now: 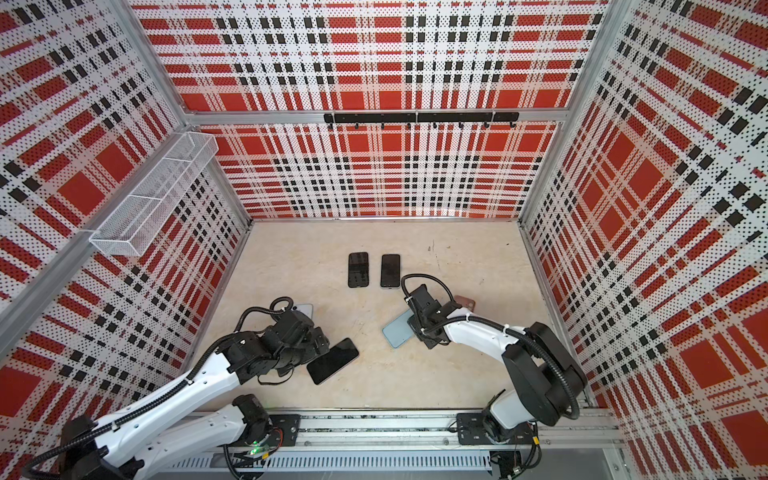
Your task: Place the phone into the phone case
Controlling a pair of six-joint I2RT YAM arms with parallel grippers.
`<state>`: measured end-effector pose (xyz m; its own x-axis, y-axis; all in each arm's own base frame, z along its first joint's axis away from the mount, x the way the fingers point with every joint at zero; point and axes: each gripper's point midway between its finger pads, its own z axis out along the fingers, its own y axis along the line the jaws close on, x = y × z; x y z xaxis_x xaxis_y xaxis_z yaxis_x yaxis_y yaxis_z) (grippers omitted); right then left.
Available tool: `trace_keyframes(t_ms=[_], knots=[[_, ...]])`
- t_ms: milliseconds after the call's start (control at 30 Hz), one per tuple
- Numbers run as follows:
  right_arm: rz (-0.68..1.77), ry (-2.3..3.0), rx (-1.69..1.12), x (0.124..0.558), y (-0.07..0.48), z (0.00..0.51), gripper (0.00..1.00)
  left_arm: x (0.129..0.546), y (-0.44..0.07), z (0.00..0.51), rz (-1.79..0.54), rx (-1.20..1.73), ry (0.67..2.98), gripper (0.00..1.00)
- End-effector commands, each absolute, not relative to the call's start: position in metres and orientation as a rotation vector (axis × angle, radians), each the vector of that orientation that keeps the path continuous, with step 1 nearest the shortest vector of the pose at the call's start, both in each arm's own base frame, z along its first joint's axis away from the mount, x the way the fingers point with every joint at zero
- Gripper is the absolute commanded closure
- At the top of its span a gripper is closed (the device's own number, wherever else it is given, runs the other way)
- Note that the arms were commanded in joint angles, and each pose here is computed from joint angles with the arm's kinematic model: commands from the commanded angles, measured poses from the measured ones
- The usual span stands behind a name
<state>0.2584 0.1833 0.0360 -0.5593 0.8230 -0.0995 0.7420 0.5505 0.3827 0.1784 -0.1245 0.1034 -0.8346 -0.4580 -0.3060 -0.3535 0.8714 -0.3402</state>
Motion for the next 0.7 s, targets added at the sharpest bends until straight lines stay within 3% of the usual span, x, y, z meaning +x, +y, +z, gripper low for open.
trace_keyframes(t_ms=[0, 67, 167, 367, 500, 667], knots=[[0.501, 2.315, 1.517, 0.268, 0.178, 0.046, 1.0, 0.181, -0.118, 0.103, -0.376, -0.649, 2.638, 0.0], [0.491, 2.299, 1.533, 0.271, 0.178, 0.046, 1.0, 0.18, -0.116, 0.101, -0.376, -0.661, 2.643, 0.0], [0.484, 2.327, 1.518, 0.274, 0.183, 0.042, 0.84, 0.179, -0.115, 0.098, -0.382, -0.679, 2.657, 0.0], [0.452, 2.425, 1.327, 0.277, 0.192, 0.059, 0.66, 0.171, -0.114, 0.089, -0.418, -0.718, 2.7, 0.0], [0.565, 2.507, 0.853, 0.295, 0.222, 0.107, 0.58, 0.162, -0.117, 0.082, -0.466, -0.728, 2.746, 0.0], [0.903, 2.615, 0.078, 0.289, 0.309, 0.143, 0.48, 0.149, -0.123, 0.068, -0.513, -0.719, 2.807, 0.0]])
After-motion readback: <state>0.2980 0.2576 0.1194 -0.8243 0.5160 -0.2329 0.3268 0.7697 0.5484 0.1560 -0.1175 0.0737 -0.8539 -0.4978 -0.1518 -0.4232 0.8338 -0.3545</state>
